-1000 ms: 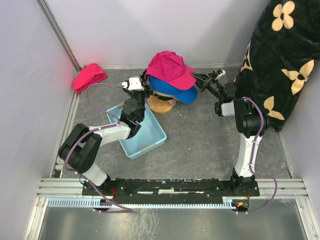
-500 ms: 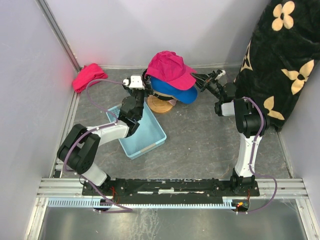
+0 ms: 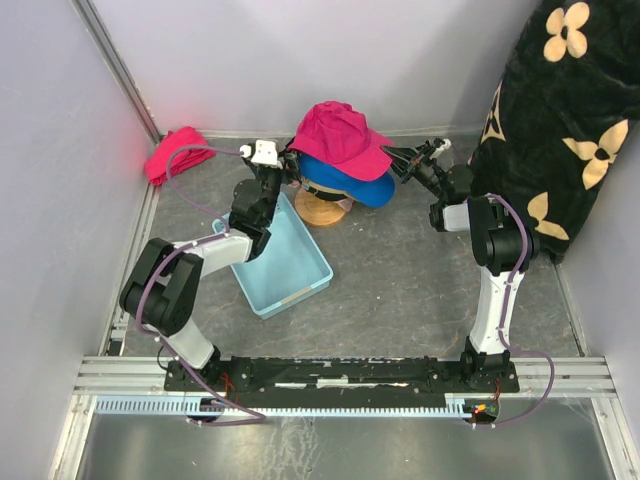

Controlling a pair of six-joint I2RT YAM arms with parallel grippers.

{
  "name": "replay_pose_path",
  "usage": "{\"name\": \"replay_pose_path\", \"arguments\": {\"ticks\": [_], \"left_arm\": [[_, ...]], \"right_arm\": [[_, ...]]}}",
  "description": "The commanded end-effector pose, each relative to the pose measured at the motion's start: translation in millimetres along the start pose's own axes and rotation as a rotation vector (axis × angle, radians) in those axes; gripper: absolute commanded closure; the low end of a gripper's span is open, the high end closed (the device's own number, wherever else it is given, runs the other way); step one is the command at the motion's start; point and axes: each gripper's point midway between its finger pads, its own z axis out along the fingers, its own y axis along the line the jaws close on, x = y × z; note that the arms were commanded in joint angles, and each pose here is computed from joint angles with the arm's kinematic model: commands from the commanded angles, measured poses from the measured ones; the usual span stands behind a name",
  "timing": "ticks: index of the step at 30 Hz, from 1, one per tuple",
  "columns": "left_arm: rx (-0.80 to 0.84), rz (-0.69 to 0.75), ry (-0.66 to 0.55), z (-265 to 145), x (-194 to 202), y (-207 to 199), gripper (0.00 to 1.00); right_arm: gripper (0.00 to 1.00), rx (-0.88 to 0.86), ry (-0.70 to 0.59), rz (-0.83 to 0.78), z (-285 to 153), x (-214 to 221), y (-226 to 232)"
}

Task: Stack the hats
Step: Stack the hat on the hat.

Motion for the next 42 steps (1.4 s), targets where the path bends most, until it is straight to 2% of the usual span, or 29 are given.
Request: {"name": "replay_pose_path", "arguments": {"ticks": [1,15,24,33,36,39,42], "left_arm": [[0.134,-0.07,-0.092,6.4,-27.0,-15.5,0.23],[0.216,-0.032,-0.08,-0.5,-25.5,-26.0,0.25],[0.211,-0.062,-0.13,10.1,-38.1,-19.3,0.26],[0.322,-0.085,-0.159,14.5,-47.2,-37.3,0.37],[0.345,-0.083,-0.143,16.6,-43.8,-40.2,0.47],[0.361,-0.094,-0.141,16.4,-42.1,-41.8,0.73],[0.352,-0.094,-0.134,18.6,-40.2,-40.7,0.87]], "right_arm": [[0.93,-0.048,0.074,-0.103,3.6,17.2,23.3],[0.93,-0.047,0.078,-0.106,3.7,17.7,23.6],[0.94,-0.047,0.083,-0.112,3.8,18.2,24.2],[0.94,-0.043,0.087,-0.111,4.2,17.9,22.0],[0.94,-0.045,0.086,-0.111,4.3,18.1,22.9],[0.94,-0.044,0.087,-0.113,3.9,18.4,22.4],[0.94,-0.042,0.087,-0.111,4.0,18.7,21.7]]}}
